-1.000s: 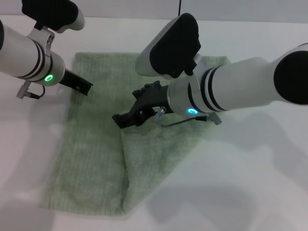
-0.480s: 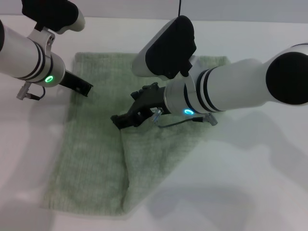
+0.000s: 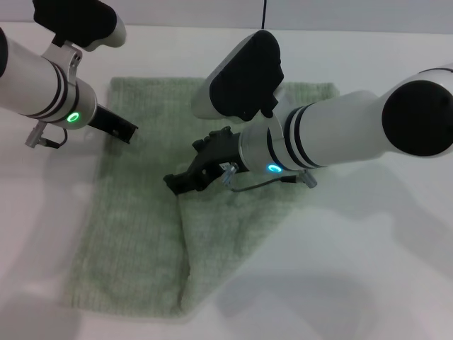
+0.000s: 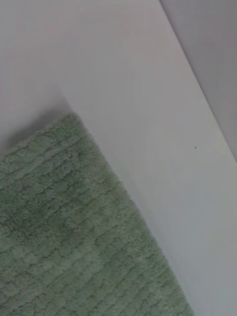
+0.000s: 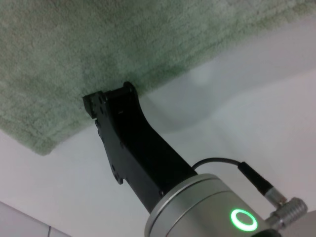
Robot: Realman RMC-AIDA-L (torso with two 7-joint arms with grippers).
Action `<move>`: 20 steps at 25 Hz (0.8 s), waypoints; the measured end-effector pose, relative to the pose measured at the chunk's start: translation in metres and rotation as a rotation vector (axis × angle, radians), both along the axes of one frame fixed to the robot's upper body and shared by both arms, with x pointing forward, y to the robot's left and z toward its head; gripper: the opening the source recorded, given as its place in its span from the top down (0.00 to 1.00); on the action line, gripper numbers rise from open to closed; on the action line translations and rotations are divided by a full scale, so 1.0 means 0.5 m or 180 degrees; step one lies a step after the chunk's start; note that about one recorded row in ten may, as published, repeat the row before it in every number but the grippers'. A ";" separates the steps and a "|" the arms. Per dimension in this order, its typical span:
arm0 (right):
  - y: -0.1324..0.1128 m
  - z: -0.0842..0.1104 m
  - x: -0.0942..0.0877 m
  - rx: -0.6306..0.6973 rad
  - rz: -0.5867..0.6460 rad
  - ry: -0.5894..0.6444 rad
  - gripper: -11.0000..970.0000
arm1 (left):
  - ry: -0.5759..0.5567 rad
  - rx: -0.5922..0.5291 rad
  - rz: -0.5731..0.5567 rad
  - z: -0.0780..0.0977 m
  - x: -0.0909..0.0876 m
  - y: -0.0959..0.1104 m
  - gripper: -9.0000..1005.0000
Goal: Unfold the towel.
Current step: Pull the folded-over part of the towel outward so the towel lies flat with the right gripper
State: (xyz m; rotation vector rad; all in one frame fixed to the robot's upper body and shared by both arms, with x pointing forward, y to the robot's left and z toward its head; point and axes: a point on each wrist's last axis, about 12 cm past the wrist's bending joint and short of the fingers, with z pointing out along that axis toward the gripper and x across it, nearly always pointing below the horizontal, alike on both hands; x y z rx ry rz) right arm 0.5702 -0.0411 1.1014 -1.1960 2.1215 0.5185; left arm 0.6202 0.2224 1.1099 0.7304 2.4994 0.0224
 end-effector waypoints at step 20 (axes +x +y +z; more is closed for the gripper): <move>-0.002 -0.003 0.000 -0.0013 -0.0004 0.0002 0.16 | 0.0012 0.0000 -0.0016 0.005 -0.003 -0.002 0.96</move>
